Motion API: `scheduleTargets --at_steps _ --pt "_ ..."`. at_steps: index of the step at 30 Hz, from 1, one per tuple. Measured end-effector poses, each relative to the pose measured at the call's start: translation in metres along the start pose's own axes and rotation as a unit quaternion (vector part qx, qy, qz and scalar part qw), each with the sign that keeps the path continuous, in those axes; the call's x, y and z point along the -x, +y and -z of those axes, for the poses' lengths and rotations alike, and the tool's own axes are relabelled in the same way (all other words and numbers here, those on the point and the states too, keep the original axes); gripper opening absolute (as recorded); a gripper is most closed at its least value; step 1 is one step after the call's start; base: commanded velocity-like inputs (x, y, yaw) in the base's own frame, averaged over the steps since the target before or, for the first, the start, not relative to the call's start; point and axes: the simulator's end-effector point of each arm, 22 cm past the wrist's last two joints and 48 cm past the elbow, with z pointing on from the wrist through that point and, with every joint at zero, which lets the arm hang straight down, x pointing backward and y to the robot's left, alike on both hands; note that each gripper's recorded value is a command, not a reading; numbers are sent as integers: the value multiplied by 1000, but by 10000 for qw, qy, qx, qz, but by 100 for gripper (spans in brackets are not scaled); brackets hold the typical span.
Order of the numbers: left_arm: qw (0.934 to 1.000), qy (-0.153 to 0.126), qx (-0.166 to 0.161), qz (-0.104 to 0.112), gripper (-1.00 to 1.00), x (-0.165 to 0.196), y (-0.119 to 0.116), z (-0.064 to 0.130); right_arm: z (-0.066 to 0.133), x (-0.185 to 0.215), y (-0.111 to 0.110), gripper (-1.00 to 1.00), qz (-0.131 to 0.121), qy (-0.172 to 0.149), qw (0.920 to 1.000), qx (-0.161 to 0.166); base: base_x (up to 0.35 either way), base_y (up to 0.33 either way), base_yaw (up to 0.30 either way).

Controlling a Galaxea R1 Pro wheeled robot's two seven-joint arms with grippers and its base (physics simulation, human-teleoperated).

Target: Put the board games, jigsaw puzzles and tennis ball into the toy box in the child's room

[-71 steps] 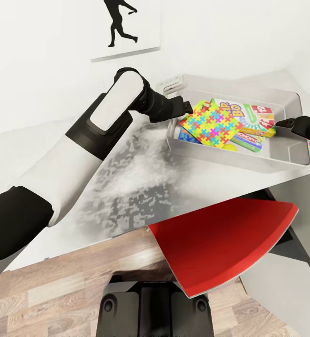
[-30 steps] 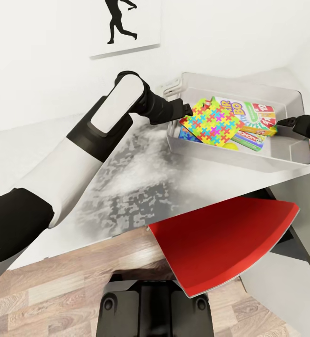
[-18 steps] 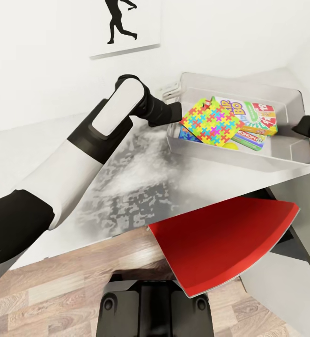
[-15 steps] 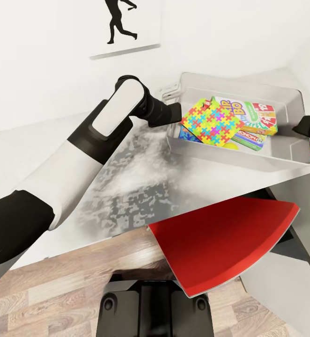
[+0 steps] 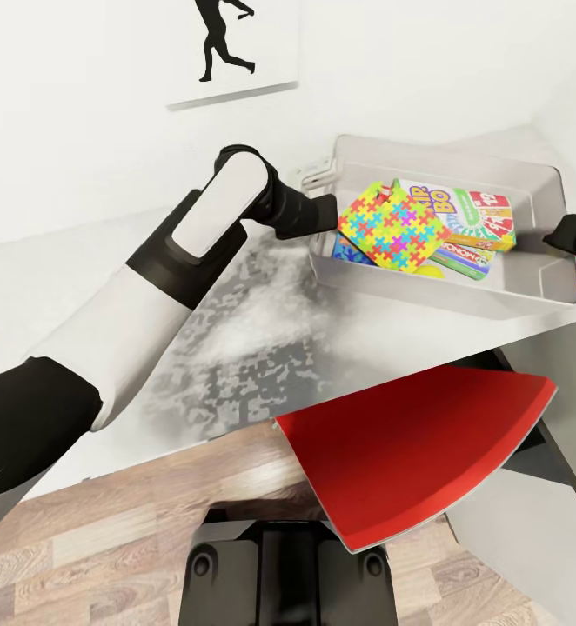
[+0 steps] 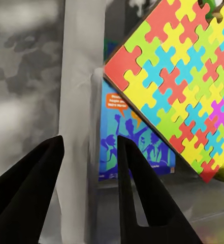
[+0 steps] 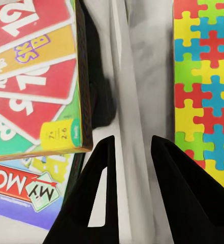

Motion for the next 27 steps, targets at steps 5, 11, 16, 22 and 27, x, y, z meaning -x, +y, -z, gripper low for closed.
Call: scheduleTargets --at_steps 5,11,16,22,27 --pt "10000 4 -50 18 -100 -1 -3 1 0 0 1 -100 -6 1 10000 14 0 0 6" --pt "10000 -3 -70 39 -100 -1 -4 1 -1 0 1 -100 -10 6 10000 21 -44 0 54" --pt "10000 0 -73 42 -100 -1 -5 1 -1 0 1 -100 -7 5 10000 24 -156 0 14" --pt "9999 -3 -93 54 -100 -1 -6 1 0 0 1 -100 -5 3 10000 25 -41 0 6" --pt "9999 -4 -98 55 -100 -1 -6 2 0 0 1 -100 -6 3 10000 25 -9 0 152"
